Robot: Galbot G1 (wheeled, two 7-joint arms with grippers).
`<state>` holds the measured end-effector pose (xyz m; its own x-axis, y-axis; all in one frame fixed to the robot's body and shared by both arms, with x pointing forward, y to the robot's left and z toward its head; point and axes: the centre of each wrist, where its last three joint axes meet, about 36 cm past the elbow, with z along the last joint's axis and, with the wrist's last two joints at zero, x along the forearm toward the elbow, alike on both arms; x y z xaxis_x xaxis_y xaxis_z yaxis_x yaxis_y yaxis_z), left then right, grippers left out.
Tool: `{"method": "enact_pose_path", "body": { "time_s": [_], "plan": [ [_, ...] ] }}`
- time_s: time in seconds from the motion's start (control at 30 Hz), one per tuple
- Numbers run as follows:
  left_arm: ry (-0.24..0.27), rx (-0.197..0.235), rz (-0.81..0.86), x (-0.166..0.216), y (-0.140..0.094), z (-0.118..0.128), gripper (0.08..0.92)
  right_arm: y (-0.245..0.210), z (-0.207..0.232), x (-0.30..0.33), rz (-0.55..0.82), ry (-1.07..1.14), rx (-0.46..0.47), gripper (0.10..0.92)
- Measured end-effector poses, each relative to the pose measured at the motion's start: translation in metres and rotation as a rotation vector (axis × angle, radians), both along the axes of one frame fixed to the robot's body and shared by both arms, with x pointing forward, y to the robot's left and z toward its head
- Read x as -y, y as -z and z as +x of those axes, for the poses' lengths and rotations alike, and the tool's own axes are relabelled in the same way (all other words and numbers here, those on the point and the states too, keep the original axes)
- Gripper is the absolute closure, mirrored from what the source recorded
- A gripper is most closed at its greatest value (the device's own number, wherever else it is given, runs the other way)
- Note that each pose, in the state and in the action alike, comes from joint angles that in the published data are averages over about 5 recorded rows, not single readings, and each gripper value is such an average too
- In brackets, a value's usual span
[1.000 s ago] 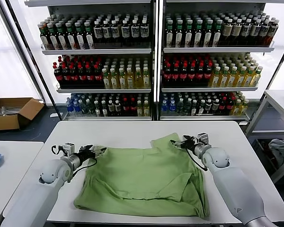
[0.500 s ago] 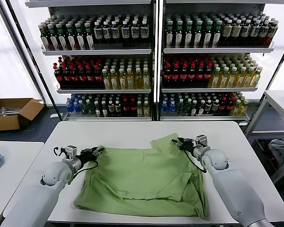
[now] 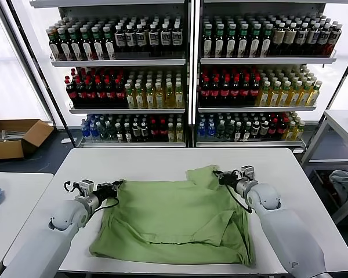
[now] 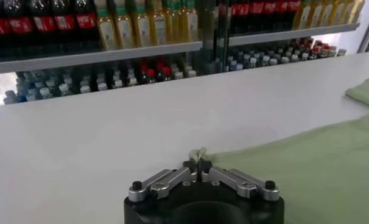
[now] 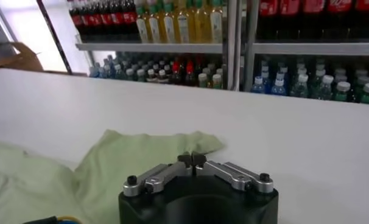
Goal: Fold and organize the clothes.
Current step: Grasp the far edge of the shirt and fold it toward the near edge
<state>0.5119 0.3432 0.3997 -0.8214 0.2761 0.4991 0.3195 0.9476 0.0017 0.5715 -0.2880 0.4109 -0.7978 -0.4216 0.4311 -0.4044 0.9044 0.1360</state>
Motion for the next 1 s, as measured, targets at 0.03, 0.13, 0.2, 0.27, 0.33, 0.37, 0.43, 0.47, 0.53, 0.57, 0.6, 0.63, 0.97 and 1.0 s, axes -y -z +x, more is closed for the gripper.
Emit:
{"method": "enact_pose_path", "body": {
  "time_s": [0.03, 0.13, 0.2, 0.27, 0.33, 0.37, 0.43, 0.47, 0.53, 0.57, 0.6, 0.63, 0.97, 1.0],
  "plan": [
    [0.000, 0.011, -0.004, 0.000, -0.003, -0.001, 0.910, -0.004, -0.003, 0.000, 0.010, 0.001, 0.008, 0.916],
    [-0.001, 0.049, -0.017, 0.003, -0.012, -0.007, 0.910, -0.015, -0.014, 0.002, 0.039, 0.004, 0.034, 0.916],
    [-0.003, 0.076, -0.025, 0.005, -0.019, -0.012, 0.910, -0.022, -0.024, 0.002, 0.057, 0.007, 0.052, 0.916],
    [-0.003, 0.100, -0.035, 0.008, -0.024, -0.019, 0.910, -0.028, -0.035, 0.002, 0.075, 0.010, 0.069, 0.916],
    [0.000, 0.121, -0.045, 0.010, -0.030, -0.026, 0.910, -0.033, -0.048, 0.002, 0.093, 0.012, 0.083, 0.916],
    [0.002, 0.130, -0.049, 0.010, -0.033, -0.031, 0.910, -0.035, -0.055, 0.002, 0.102, 0.014, 0.090, 0.916],
    [0.006, 0.146, -0.054, 0.010, -0.038, -0.040, 0.910, -0.040, -0.070, 0.003, 0.118, 0.018, 0.102, 0.916],
    [0.007, 0.153, -0.056, 0.009, -0.040, -0.045, 0.910, -0.042, -0.078, 0.003, 0.126, 0.020, 0.108, 0.916],
    [0.011, 0.165, -0.056, 0.008, -0.044, -0.056, 0.910, -0.046, -0.095, 0.005, 0.138, 0.024, 0.120, 0.916],
    [0.012, 0.170, -0.056, 0.007, -0.046, -0.062, 0.910, -0.048, -0.104, 0.006, 0.144, 0.026, 0.126, 0.916],
    [0.014, 0.174, -0.057, 0.006, -0.047, -0.068, 0.910, -0.050, -0.113, 0.007, 0.149, 0.029, 0.131, 0.916],
    [0.016, 0.178, -0.057, 0.006, -0.048, -0.073, 0.910, -0.051, -0.121, 0.009, 0.154, 0.033, 0.135, 0.916],
    [0.019, 0.164, -0.055, -0.002, -0.043, -0.127, 0.910, -0.052, -0.204, 0.018, 0.159, 0.093, 0.120, 0.916],
    [0.019, 0.156, -0.051, -0.003, -0.040, -0.132, 0.910, -0.051, -0.212, 0.017, 0.159, 0.098, 0.114, 0.916]
  ]
}}
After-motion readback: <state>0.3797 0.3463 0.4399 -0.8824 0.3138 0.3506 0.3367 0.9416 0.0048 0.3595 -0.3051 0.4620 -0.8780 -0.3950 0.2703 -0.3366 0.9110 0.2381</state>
